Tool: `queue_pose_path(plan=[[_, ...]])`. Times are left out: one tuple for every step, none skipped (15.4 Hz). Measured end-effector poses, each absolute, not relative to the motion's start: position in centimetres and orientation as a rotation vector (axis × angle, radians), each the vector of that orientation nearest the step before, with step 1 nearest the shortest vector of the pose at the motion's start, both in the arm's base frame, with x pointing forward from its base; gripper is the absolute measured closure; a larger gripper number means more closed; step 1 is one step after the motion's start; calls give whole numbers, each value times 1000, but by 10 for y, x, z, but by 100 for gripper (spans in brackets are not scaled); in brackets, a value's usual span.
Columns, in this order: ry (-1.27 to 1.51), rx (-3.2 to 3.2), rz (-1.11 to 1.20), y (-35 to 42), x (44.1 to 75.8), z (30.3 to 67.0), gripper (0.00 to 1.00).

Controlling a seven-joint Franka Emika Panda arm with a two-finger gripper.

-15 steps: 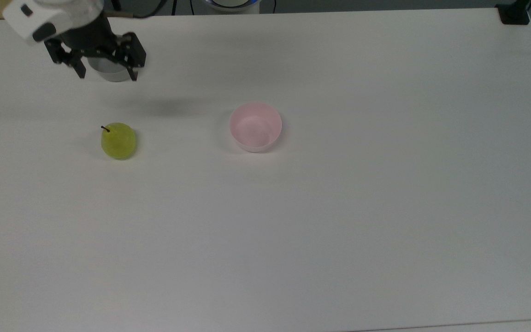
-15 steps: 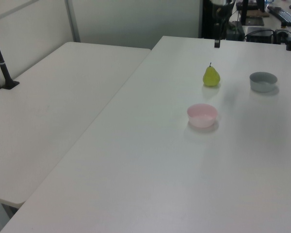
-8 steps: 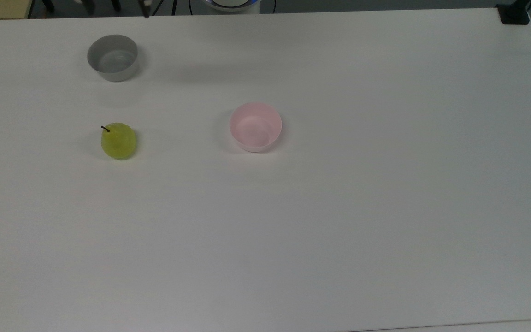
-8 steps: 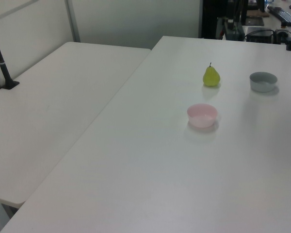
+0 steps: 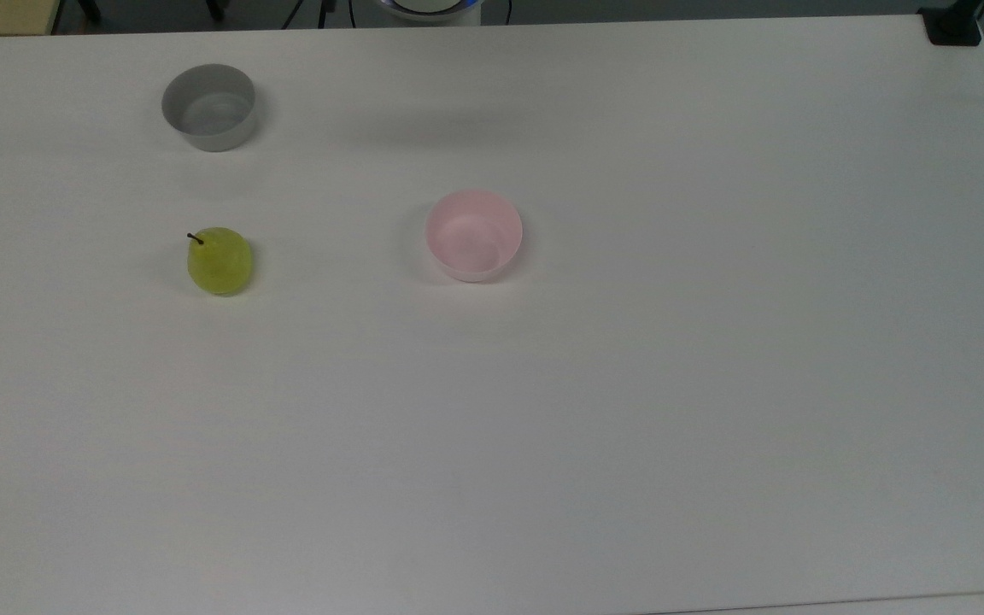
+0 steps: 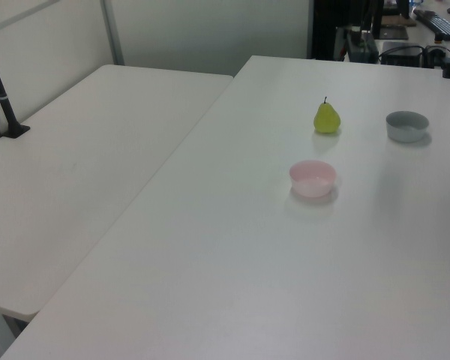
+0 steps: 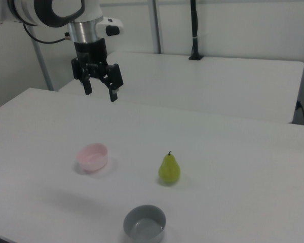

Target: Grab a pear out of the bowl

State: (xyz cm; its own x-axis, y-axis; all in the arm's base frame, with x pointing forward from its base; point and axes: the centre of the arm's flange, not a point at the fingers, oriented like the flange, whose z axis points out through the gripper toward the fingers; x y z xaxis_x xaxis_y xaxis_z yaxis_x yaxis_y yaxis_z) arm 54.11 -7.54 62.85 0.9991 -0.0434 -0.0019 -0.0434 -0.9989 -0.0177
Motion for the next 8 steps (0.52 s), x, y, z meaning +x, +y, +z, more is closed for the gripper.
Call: queue_pose_path(plan=[[43,-3123,5,-70,542,628,0],[4,-3124,1,-65,543,627,0],[-45,-3125,-10,-62,544,626,0],[-93,-3125,-23,-59,546,624,0],[-134,-3124,-27,-55,548,620,0],[-162,-3123,-25,-50,550,617,0],[-178,-3122,-25,-45,551,615,0],[-190,-3122,-25,-41,552,613,0]])
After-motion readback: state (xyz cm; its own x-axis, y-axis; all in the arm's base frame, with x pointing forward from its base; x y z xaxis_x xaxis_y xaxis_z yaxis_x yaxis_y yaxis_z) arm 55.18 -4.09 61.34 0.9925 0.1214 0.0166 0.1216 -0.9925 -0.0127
